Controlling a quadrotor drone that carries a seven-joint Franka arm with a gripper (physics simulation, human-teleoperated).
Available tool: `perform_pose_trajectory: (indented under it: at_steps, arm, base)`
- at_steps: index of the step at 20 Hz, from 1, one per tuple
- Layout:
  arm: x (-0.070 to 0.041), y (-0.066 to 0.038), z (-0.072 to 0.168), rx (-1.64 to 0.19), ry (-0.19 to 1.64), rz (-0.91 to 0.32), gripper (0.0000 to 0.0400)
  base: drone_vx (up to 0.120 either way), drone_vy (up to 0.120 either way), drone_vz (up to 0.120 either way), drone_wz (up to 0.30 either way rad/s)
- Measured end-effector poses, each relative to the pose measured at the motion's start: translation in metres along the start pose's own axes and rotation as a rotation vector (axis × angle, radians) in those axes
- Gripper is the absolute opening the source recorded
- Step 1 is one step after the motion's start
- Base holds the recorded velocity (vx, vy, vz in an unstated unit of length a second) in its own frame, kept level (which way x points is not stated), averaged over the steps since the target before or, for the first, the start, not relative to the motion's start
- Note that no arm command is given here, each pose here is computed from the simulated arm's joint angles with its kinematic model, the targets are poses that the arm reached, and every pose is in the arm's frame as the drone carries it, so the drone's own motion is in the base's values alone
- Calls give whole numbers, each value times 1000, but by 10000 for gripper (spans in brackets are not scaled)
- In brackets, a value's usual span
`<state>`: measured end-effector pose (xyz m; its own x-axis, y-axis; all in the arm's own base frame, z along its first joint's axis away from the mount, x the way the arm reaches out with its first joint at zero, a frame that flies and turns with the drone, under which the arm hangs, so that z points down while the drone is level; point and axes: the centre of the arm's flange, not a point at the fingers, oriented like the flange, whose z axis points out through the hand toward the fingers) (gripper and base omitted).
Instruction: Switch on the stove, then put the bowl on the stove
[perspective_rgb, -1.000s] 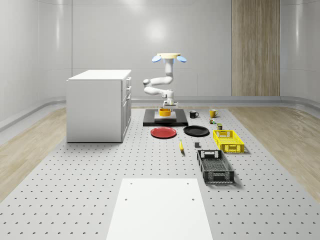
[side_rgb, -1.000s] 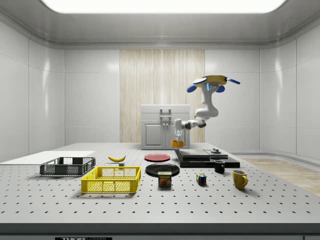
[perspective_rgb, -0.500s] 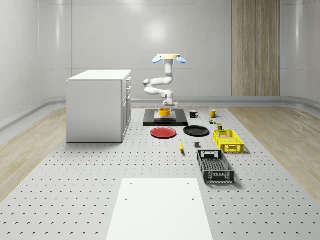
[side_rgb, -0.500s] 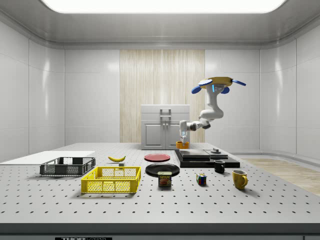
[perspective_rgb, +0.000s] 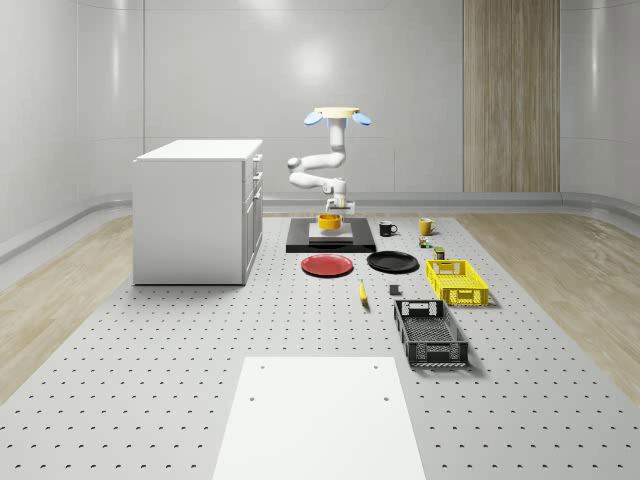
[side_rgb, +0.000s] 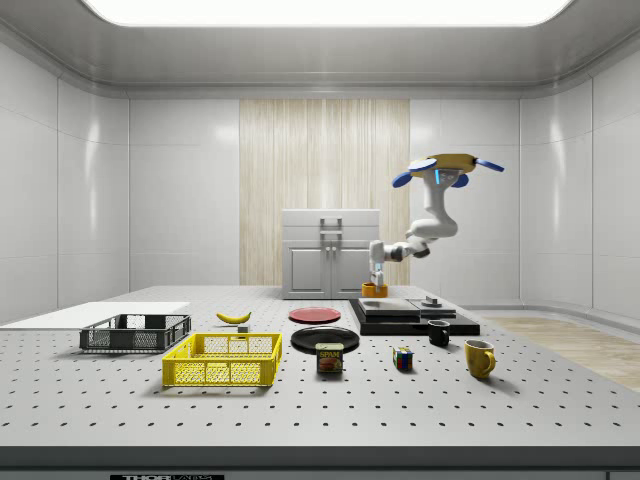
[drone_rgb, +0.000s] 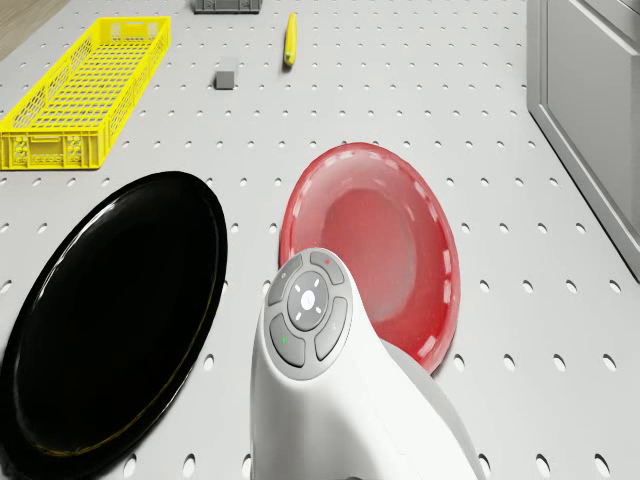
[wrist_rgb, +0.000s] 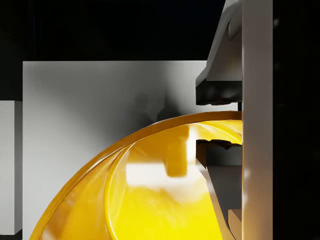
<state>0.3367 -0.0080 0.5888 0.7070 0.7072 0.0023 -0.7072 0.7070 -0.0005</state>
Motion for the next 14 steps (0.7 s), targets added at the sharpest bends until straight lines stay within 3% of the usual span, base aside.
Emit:
perform_pose_trajectory:
  at_steps: [5, 14]
  arm:
    - [0, 0, 0, 0, 0, 0, 100]
    - [0, 0, 18, 0, 0, 0, 100]
  base:
    - [-120, 0, 0, 0]
    - [0, 0, 0, 0]
